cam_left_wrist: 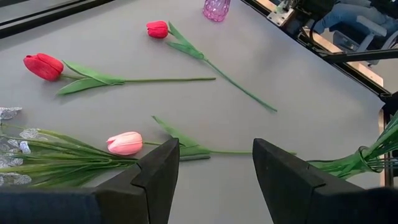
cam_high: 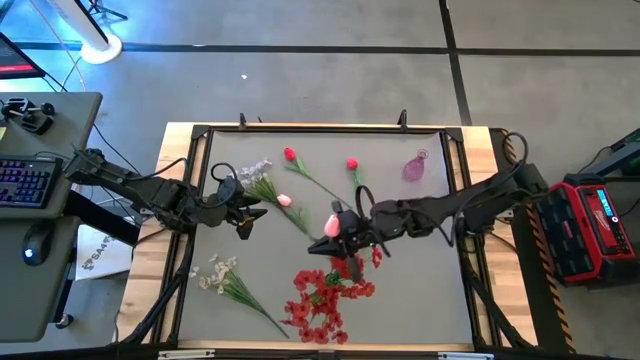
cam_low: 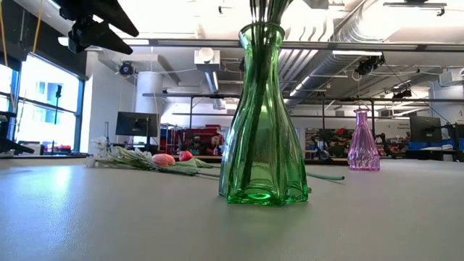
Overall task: Sort flowers into vase by color
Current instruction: Put the right pink flower into the green vase
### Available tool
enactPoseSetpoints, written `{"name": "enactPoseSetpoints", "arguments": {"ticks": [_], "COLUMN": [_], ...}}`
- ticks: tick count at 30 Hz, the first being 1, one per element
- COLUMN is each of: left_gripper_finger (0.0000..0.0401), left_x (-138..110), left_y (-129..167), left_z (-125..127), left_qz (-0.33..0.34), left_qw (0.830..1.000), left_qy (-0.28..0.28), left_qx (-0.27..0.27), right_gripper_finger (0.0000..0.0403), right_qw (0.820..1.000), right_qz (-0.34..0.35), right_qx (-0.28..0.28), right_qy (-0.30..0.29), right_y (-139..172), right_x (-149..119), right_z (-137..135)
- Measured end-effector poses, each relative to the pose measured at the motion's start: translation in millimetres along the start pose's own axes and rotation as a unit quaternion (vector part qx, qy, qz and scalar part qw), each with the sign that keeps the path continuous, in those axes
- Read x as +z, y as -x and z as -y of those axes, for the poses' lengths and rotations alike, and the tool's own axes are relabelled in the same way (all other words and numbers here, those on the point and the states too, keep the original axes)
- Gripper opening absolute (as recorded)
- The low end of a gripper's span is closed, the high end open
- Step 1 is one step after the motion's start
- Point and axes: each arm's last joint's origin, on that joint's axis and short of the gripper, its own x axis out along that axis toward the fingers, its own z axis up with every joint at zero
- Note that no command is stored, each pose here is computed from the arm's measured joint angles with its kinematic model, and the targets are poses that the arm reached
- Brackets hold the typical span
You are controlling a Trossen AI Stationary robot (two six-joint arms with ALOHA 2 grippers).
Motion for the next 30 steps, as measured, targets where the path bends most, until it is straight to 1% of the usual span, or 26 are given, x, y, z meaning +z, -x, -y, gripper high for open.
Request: {"name": "enactPoseSetpoints", "arguments": {"ticks": [5, 10, 13, 17, 22, 26, 30], "left_gripper_finger": [0.0193, 0.0193, 0.0193, 0.0193, 0.0193, 0.0193, 0.0193], "left_x": [0.0, 0.0, -0.1, -0.1, -0.1, -0.1, 0.0], "left_y": [0.0, 0.0, 0.0, -0.1, -0.1, -0.1, 0.0], "left_z": [0.0, 0.0, 0.0, 0.0, 0.0, 0.1, 0.1], "left_qz": [0.0, 0.0, 0.0, 0.0, 0.0, -0.001, 0.0], "left_qw": [1.0, 1.0, 1.0, 1.0, 1.0, 1.0, 1.0], "left_qy": [-0.002, -0.004, -0.008, -0.009, -0.009, -0.008, -0.008], "left_qx": [0.0, 0.0, 0.0, 0.0, -0.001, -0.001, -0.001], "right_gripper_finger": [0.0001, 0.002, 0.0046, 0.0097, 0.0154, 0.0177, 0.0181], "right_qw": [1.0, 0.999, 0.998, 0.998, 0.998, 0.998, 0.998], "right_qz": [0.0, 0.025, 0.033, 0.033, 0.0, -0.016, -0.024], "right_qx": [0.002, 0.009, 0.006, 0.002, -0.008, -0.015, -0.022], "right_qy": [-0.01, -0.031, -0.044, -0.054, -0.055, -0.055, -0.055], "right_y": [-2.2, 6.9, 12.1, 17.5, 21.9, 29.5, 40.1], "right_x": [-2.2, 9.9, 15.4, 19.6, 16.2, 18.2, 22.9], "right_z": [-1.4, -3.6, -2.6, -1.3, -0.4, 0.5, 0.3]}}
